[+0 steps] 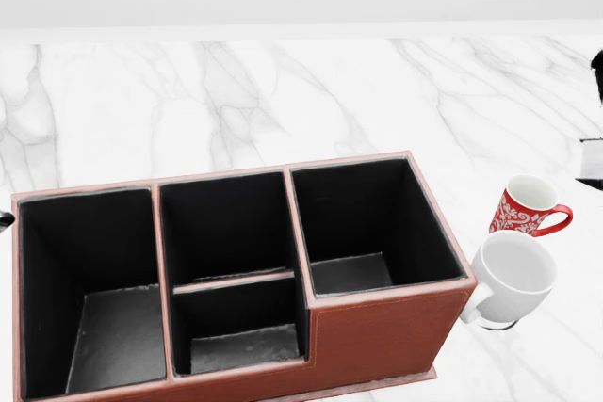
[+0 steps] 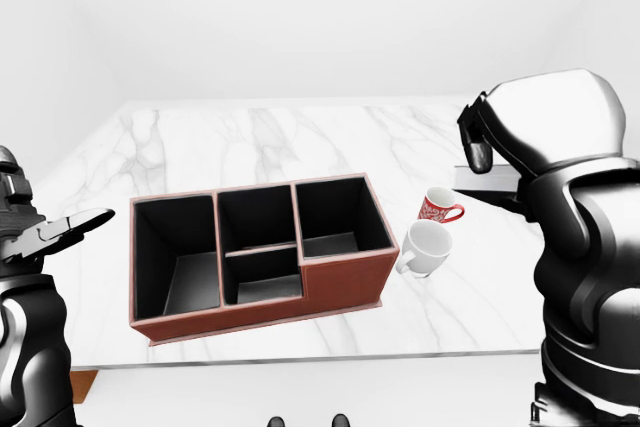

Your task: Pick up the book and place it in the right compartment of the caddy.

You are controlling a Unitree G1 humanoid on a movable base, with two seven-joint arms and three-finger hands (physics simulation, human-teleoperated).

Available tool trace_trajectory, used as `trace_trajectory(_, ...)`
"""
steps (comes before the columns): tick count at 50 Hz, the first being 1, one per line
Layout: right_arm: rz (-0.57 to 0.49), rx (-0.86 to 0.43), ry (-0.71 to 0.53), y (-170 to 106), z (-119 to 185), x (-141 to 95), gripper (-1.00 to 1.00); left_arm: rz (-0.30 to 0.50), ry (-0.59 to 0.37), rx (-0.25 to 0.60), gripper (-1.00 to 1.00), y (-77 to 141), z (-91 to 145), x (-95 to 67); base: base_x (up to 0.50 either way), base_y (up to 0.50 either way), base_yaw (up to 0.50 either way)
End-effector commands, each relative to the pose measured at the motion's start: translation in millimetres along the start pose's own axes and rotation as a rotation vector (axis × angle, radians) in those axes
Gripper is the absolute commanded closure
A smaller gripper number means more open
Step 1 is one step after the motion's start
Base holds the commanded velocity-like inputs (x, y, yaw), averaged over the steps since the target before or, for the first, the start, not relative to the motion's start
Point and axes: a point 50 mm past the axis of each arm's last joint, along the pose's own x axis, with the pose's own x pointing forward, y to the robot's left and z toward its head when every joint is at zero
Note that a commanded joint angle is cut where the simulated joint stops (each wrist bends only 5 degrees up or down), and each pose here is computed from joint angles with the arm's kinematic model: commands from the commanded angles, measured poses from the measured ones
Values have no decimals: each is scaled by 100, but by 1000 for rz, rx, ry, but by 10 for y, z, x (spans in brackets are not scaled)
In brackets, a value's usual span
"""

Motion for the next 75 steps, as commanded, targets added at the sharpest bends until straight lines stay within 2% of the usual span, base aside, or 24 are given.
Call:
trace_trajectory(1,-66,-97,-106,-286,241,242,100,0,-2,-3,-100,1,5,0,0,0,0)
trace_trajectory(8,-125,-115,-150,-545,360,417,100,0,4,-4,-100,2,-9,-1,0,0,0)
trace_trajectory(20,-155,-88,-150,-709,469,625,100,-2,-3,-6,-100,-7,12,-13,0,0,0)
trace_trajectory(36,-164,91,-96,-688,747,875,100,-1,5,-6,-100,2,-8,-11,0,0,0)
trace_trajectory(42,-143,146,-75,-592,816,891,100,-2,14,-6,-100,2,-28,-14,0,0,0)
trace_trajectory(56,-90,193,-128,-493,1036,955,100,-1,19,-7,-100,5,-39,-7,0,0,0)
trace_trajectory(75,79,254,-224,-156,1364,1077,100,1,17,-12,-100,7,-33,-6,0,0,0)
